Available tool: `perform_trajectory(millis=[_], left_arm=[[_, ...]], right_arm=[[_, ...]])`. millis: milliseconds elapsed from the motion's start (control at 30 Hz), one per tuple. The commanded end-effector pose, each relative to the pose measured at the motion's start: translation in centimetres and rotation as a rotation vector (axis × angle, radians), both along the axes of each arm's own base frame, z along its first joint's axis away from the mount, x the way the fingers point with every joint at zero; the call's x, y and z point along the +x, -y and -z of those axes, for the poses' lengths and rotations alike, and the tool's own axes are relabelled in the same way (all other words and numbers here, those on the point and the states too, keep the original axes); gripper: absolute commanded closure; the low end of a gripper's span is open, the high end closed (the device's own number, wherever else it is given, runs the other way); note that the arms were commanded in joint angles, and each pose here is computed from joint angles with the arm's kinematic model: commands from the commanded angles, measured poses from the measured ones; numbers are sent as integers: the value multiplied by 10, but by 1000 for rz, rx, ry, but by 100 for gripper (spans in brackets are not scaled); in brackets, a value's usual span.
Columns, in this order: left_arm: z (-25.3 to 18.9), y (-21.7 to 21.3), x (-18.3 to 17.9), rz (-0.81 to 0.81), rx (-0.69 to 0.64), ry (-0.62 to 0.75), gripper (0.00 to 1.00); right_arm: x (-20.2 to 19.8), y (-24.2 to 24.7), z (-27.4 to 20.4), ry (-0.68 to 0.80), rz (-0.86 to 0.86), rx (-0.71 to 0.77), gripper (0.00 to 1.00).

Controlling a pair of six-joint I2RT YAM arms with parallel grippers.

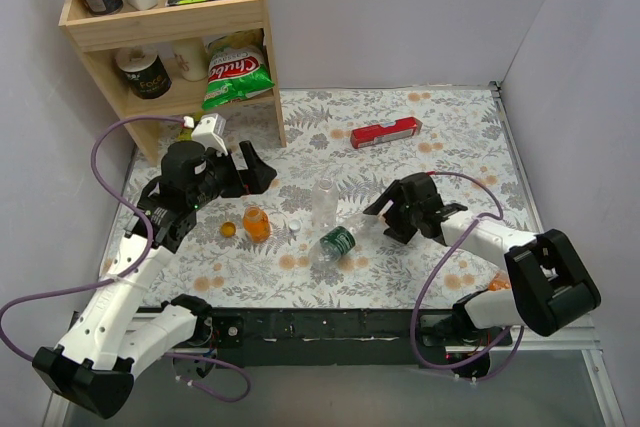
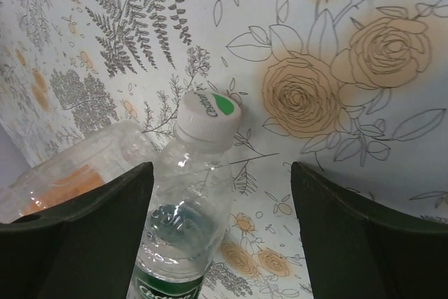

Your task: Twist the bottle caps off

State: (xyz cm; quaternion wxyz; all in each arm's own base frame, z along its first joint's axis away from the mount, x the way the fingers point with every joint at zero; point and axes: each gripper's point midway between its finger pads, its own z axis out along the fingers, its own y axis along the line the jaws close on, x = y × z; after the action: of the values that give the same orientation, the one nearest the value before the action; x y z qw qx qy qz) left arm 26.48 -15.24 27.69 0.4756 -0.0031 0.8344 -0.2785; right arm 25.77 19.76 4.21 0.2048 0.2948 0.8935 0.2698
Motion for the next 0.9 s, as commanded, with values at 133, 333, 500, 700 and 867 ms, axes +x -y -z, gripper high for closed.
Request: perform_trajectory(millis=[133, 333, 500, 700, 867], left_arm=[[-7, -1, -2, 17, 14, 24, 2], [-6, -3, -6, 14, 16, 23, 2], [-7, -4, -8, 14, 18, 26, 2], [-10, -2, -14, 52, 15, 46, 2], [-23, 14, -35, 205, -5, 112, 11]], right_arm=[[21, -29, -16, 51, -4, 70, 16], [21, -27, -8, 38, 19, 43, 22], [19, -20, -3, 27, 43, 9, 38], [10, -3, -2, 27, 38, -74, 62], [-1, 19, -23, 93, 10, -161, 92]])
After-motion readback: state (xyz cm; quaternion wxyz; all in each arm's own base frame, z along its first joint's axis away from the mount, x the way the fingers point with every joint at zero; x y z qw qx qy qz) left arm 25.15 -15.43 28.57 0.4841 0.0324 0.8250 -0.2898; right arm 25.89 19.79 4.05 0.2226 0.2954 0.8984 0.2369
